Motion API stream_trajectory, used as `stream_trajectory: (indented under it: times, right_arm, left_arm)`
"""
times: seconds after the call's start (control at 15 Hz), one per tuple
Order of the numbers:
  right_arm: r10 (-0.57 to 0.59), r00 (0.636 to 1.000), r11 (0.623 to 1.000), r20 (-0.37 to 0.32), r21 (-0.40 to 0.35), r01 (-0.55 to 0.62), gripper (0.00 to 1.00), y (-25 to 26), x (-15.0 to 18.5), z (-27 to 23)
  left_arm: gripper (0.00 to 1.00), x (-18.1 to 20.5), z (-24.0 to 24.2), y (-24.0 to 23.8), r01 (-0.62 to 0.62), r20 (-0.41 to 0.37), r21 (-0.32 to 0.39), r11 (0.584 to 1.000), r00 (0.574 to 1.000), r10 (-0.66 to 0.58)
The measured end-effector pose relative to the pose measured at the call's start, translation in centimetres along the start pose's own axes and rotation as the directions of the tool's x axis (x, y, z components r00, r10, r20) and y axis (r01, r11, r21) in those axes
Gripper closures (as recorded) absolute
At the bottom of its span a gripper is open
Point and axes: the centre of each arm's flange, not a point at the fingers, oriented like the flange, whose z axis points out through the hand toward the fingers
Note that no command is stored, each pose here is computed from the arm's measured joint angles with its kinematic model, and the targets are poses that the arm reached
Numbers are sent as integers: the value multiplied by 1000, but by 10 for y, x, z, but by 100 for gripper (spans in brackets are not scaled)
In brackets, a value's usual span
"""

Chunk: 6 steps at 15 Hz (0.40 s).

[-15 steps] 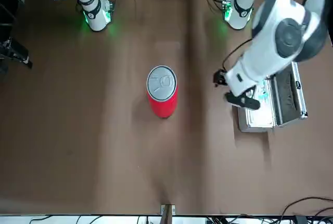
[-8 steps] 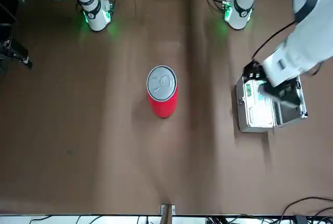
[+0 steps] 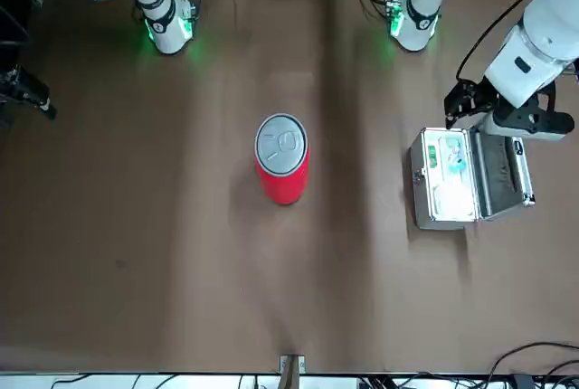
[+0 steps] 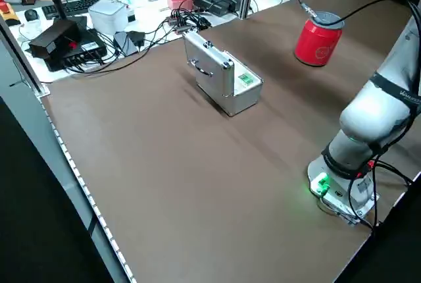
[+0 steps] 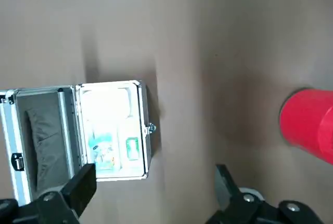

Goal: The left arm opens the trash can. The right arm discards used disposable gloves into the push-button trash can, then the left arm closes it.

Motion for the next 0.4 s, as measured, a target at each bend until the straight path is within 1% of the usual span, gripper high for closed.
stream_trajectory:
  times: [0.4]
  right_arm:
    - [0,1000,1000,0,0,0,1,0,0,0]
  left_arm:
    - [0,5,3,-11,29,-10,0,1000,1000,-29]
